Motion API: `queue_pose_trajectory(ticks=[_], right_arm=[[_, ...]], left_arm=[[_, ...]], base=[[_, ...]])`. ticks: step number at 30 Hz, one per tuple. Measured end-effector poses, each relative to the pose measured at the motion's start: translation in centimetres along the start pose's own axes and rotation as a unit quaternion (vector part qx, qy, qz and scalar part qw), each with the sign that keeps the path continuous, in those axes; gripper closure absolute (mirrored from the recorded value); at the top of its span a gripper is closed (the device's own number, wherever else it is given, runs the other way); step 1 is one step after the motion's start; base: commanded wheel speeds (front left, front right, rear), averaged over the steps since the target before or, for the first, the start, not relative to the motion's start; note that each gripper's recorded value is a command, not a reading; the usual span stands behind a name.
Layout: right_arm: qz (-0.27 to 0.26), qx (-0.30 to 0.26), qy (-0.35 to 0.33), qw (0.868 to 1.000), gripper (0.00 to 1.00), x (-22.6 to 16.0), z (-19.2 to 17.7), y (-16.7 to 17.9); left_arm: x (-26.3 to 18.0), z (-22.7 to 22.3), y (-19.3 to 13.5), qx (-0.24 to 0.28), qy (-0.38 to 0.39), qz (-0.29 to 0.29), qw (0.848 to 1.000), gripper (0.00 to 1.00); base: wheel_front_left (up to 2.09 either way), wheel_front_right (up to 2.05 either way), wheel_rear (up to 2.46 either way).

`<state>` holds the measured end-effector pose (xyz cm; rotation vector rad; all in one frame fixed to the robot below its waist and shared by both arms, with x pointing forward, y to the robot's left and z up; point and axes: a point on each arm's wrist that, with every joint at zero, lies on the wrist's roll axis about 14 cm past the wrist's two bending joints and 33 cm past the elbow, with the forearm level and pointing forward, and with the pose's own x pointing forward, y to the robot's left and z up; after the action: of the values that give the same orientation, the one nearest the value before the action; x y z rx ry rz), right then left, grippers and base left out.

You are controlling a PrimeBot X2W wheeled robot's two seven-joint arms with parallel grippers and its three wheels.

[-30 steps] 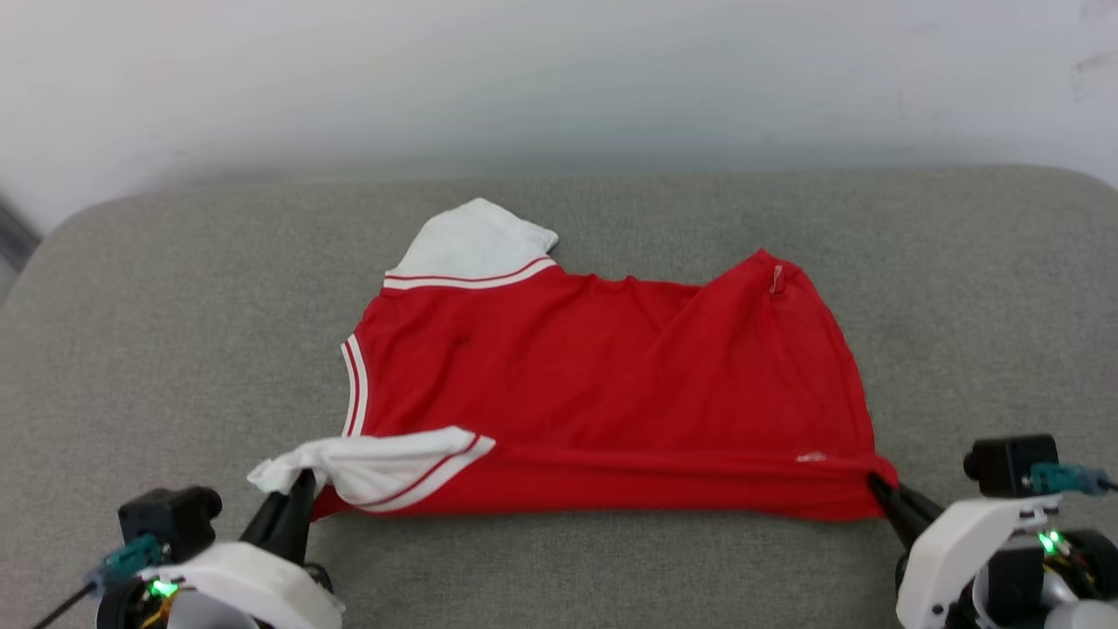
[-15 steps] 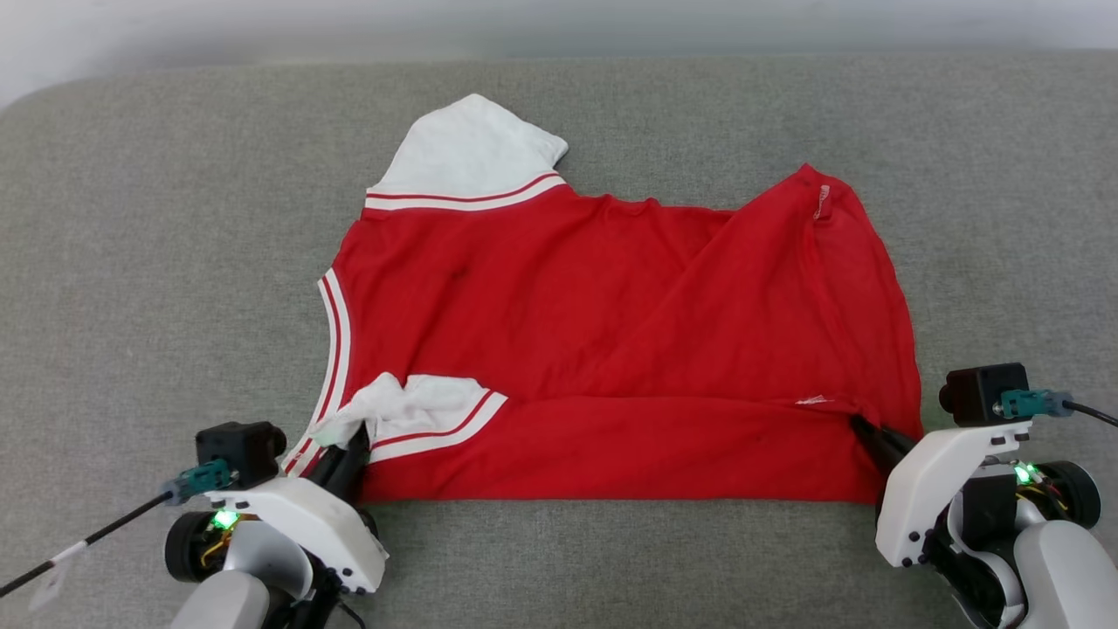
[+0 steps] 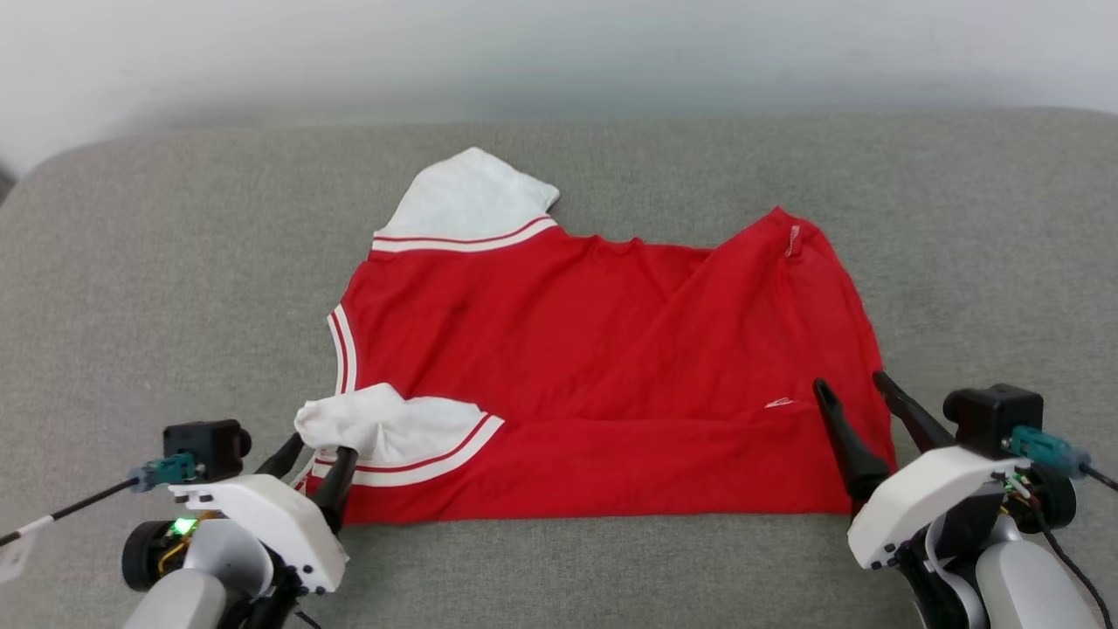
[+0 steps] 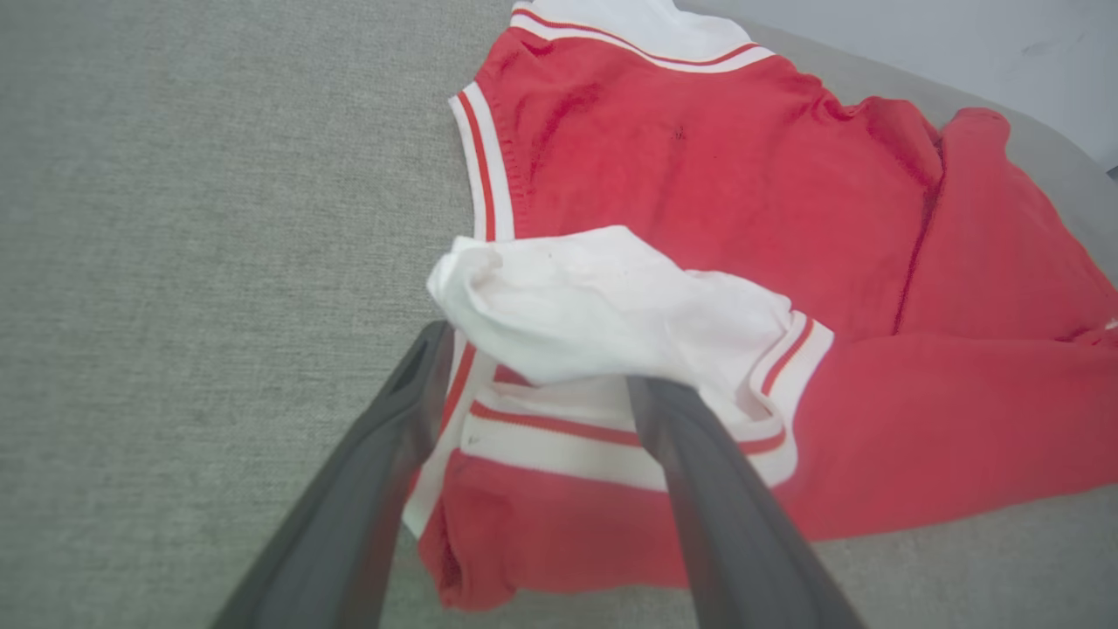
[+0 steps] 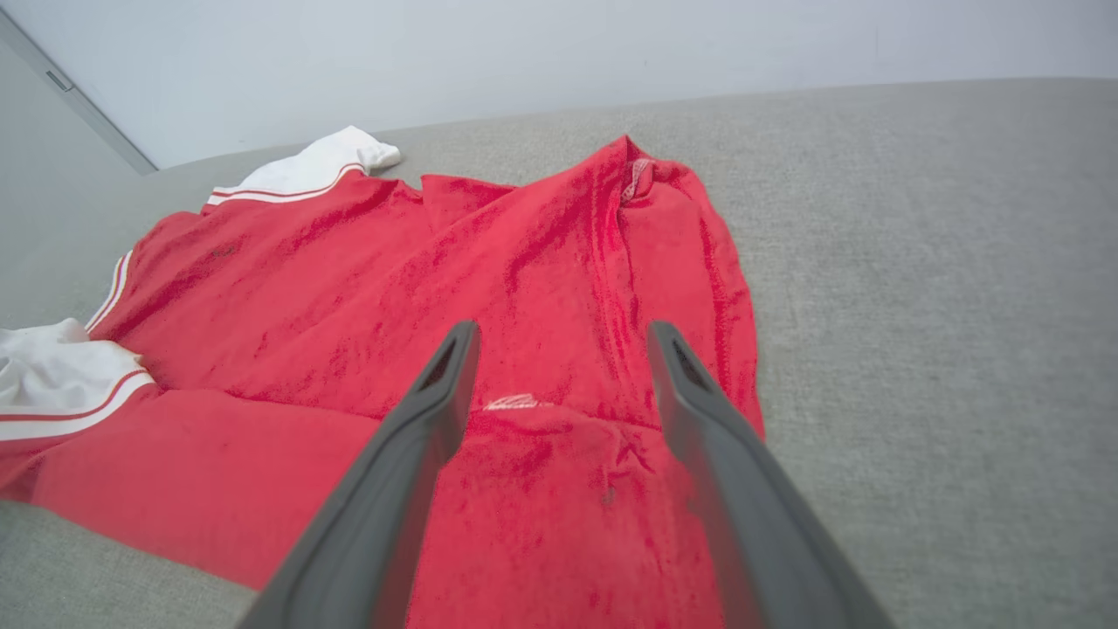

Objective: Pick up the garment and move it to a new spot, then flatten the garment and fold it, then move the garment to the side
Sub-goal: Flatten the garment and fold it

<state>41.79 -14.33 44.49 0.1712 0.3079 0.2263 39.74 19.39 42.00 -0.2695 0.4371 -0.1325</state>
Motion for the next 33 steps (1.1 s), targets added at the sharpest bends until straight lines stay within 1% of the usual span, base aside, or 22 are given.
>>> queue_pose_trajectory(ticks=[3,4,8,12,15,17,21,23,31,32,33], right_arm=[[-0.001,0.0,-0.043,0.999,0.0,-1.2,1.6,0.4],[-0.001,0.002,-0.066,0.998,0.0,-2.4,2.6,0.8],[-0.001,0.001,-0.08,0.997,0.0,-3.9,3.1,1.2],[-0.013,0.004,-0.089,0.996,0.0,-5.3,3.3,0.8],[-0.02,0.008,-0.09,0.996,0.0,-5.6,3.3,0.4],[-0.024,0.011,-0.086,0.996,0.0,-5.5,3.0,0.2],[-0.031,0.016,-0.074,0.997,0.0,-5.2,2.3,-0.3],[-0.036,0.019,-0.067,0.997,0.0,-4.9,1.9,-0.6],[-0.062,0.027,-0.039,0.997,0.0,-4.4,0.5,-2.5],[-0.066,0.028,-0.038,0.997,0.0,-4.5,0.5,-2.8],[-0.071,0.029,-0.037,0.996,0.0,-4.5,0.5,-3.1]], left_arm=[[-1.0,1.3,0.1,0.012,-0.002,0.0,1.0,0.0],[-2.1,1.8,0.4,0.013,0.016,0.007,1.0,0.0],[-3.0,2.1,0.3,0.027,0.054,0.001,0.998,0.0],[-3.9,0.3,0.1,0.024,0.121,-0.002,0.992,0.0],[-4.1,-1.4,0.0,-0.002,0.165,-0.002,0.986,0.0],[-3.9,-2.3,0.6,-0.014,0.187,0.006,0.982,0.0],[-3.1,-4.0,1.8,-0.036,0.22,0.023,0.975,0.0],[-2.3,-4.3,1.8,-0.045,0.227,0.021,0.973,0.0],[-0.8,-6.3,1.2,-0.039,0.273,-0.006,0.961,0.0],[-0.7,-6.4,1.2,-0.038,0.274,-0.008,0.961,0.38],[-0.6,-6.4,1.0,-0.037,0.272,-0.012,0.962,0.67]], base=[[0.0,0.0,0.0],[0.0,0.0,0.0],[0.0,0.0,0.0],[0.0,0.0,0.0],[0.0,0.0,0.0],[0.0,0.0,0.0],[0.0,0.0,0.0],[0.0,0.0,0.0],[0.0,0.0,0.0],[0.0,0.0,0.0],[0.0,0.0,0.0]])
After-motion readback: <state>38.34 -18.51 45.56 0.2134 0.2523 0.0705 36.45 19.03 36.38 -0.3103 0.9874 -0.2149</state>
